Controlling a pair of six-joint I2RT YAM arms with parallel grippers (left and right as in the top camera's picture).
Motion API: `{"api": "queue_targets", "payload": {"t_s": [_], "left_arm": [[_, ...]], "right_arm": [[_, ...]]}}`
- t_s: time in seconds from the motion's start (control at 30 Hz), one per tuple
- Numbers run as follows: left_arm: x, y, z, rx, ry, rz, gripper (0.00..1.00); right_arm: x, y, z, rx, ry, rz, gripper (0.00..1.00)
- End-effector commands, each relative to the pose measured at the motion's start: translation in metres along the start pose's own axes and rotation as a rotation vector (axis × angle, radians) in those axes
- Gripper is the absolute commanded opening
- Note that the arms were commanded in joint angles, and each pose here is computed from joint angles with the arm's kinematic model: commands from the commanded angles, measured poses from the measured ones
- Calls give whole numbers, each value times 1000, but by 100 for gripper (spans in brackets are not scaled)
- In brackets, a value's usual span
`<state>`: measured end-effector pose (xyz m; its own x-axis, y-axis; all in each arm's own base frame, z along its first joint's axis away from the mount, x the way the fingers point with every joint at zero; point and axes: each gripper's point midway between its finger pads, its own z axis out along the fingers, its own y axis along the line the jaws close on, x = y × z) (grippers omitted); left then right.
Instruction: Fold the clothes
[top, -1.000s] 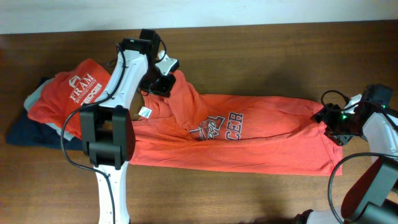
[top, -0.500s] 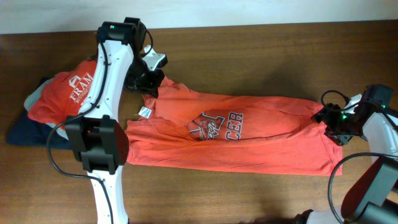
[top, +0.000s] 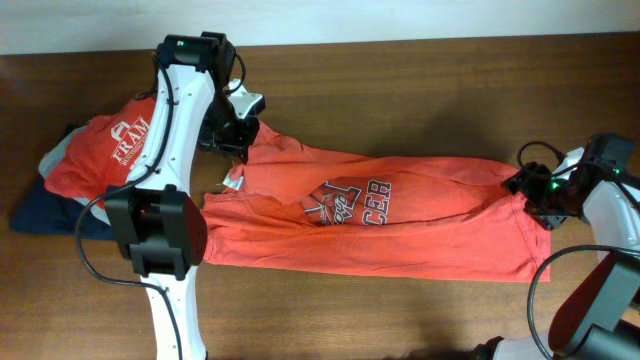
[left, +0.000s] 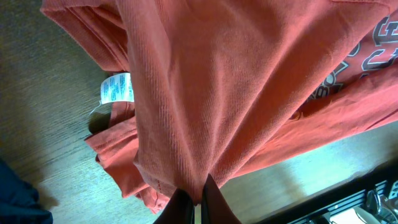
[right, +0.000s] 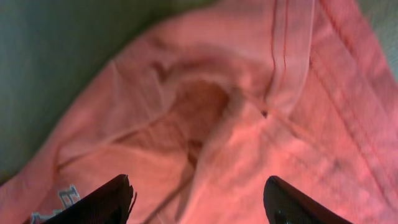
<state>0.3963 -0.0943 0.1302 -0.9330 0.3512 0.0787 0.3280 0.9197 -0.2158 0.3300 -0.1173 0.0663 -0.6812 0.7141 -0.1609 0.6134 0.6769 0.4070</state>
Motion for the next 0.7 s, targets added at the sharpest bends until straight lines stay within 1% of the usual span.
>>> {"api": "queue_targets", "payload": {"t_s": [0.0,0.17,0.27,0.37,0.43,0.53,0.67], "left_arm": [[2,2,-10,-19,-21,-8,6],[0,2,-10,-20,-28,-7,6],[0,2,-10,-20,-28,-7,6],[0,2,-10,-21,-29,-7,6],[-1,2,-10,-21,-32,-7,6],[-4,3,-10,-23,-42,-12,6],[-4,3,-10,-23,-43,-12,6]], "right_arm": [[-12,6,2,-19,-36,-28,72],[-28,7,14,-34,-81,-47,72],[-29,5,26,-35,-68,-59,73],[-22,7,42,-52,-26,-114,82],[-19,9,51,-64,-8,-120,85],[-20,13,59,-74,-9,-133,87],[-26,17,60,-87,-32,-141,86]]}}
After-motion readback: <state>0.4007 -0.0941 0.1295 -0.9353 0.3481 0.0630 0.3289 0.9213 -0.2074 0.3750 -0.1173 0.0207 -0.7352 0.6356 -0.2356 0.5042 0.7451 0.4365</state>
